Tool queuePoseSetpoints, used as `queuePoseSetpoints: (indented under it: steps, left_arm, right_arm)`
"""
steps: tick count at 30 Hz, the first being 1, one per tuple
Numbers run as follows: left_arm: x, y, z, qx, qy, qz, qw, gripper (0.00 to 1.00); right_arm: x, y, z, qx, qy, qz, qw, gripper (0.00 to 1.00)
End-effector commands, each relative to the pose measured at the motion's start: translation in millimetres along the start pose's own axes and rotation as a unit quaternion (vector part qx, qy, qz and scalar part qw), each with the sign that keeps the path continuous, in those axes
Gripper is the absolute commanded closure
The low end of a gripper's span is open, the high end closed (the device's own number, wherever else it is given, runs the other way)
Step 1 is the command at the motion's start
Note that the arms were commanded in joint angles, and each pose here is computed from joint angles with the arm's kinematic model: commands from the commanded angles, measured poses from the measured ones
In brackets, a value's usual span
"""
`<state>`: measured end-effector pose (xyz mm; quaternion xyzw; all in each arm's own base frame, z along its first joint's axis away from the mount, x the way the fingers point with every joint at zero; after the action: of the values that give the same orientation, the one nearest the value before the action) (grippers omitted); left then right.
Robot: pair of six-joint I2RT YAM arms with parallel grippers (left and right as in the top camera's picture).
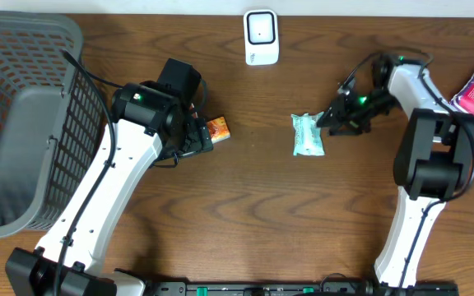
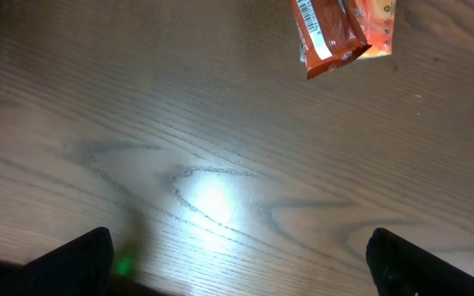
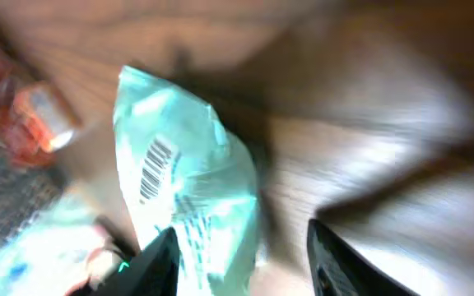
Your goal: Scan the item barcode
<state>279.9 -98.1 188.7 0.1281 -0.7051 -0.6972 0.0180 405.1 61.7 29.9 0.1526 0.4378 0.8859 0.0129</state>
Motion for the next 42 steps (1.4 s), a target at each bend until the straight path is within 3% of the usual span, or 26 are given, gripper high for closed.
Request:
queuePoseSetpoints:
  steps: [1, 5, 7, 8, 10, 12, 19, 25, 31, 38, 41, 42]
  left_arm:
    - [0, -2, 1, -0.005, -0.009, 0.003, 1.0, 0.02]
    - [0, -2, 1, -0.005, -0.009, 0.003, 1.0, 0.02]
    - [0, -2, 1, -0.005, -0.009, 0.003, 1.0, 0.02]
    - [0, -2, 1, -0.005, -0.009, 0.003, 1.0, 0.02]
    - [0, -2, 1, -0.005, -0.008, 0.003, 1.0, 0.02]
    - [0, -2, 1, -0.005, -0.009, 0.003, 1.0, 0.02]
    - [0, -2, 1, -0.005, -0.008, 0.003, 1.0, 0.02]
    - [0, -2, 1, -0.005, -0.009, 0.003, 1.0, 0.02]
    - [0, -2, 1, -0.005, -0.009, 0.003, 1.0, 0.02]
    - [0, -2, 1, -0.005, -0.009, 0.003, 1.0, 0.02]
    - [0, -2, 1, -0.005, -0.009, 0.003, 1.0, 0.02]
    - [0, -2, 1, -0.005, -0.008, 0.003, 1.0, 0.02]
  right_arm:
    - [-4, 62, 12, 0.117, 0.017, -0.079, 0.99, 0.46]
    - [10, 74, 35, 0.119, 0.037, -0.081, 0.989, 0.4]
    - [18, 71, 41, 0.121, 0.043, -0.069, 0.989, 0.44]
    - [22, 67, 44, 0.124, 0.047, -0.06, 0.989, 0.52]
    - [29, 57, 49, 0.129, 0.057, -0.045, 0.989, 0.86]
    - [34, 43, 53, 0.134, 0.067, -0.032, 0.988, 0.99]
    - [40, -19, 38, 0.188, 0.079, -0.024, 0.979, 0.99]
    - [49, -44, 12, 0.203, 0.065, -0.012, 0.977, 0.99]
    - [48, -38, 7, 0.217, 0.056, -0.014, 0.975, 0.99]
    - [35, -5, 36, 0.209, 0.063, -0.038, 0.975, 0.97]
    - [25, 20, 56, 0.204, 0.073, -0.066, 0.974, 0.84]
    - [22, 26, 60, 0.206, 0.076, -0.075, 0.973, 0.66]
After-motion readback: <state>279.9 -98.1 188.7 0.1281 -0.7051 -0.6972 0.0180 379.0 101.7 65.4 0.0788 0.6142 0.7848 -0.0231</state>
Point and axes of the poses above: each gripper's point midway between its finger pads, its own y axis back along the fingers, its own z axis along the line the jaws close on, x = y × z, the point moved 1 cm from there along y, back along the fingers, and after that the axes turned 5 degrees about -y, right-handed, at the moved point
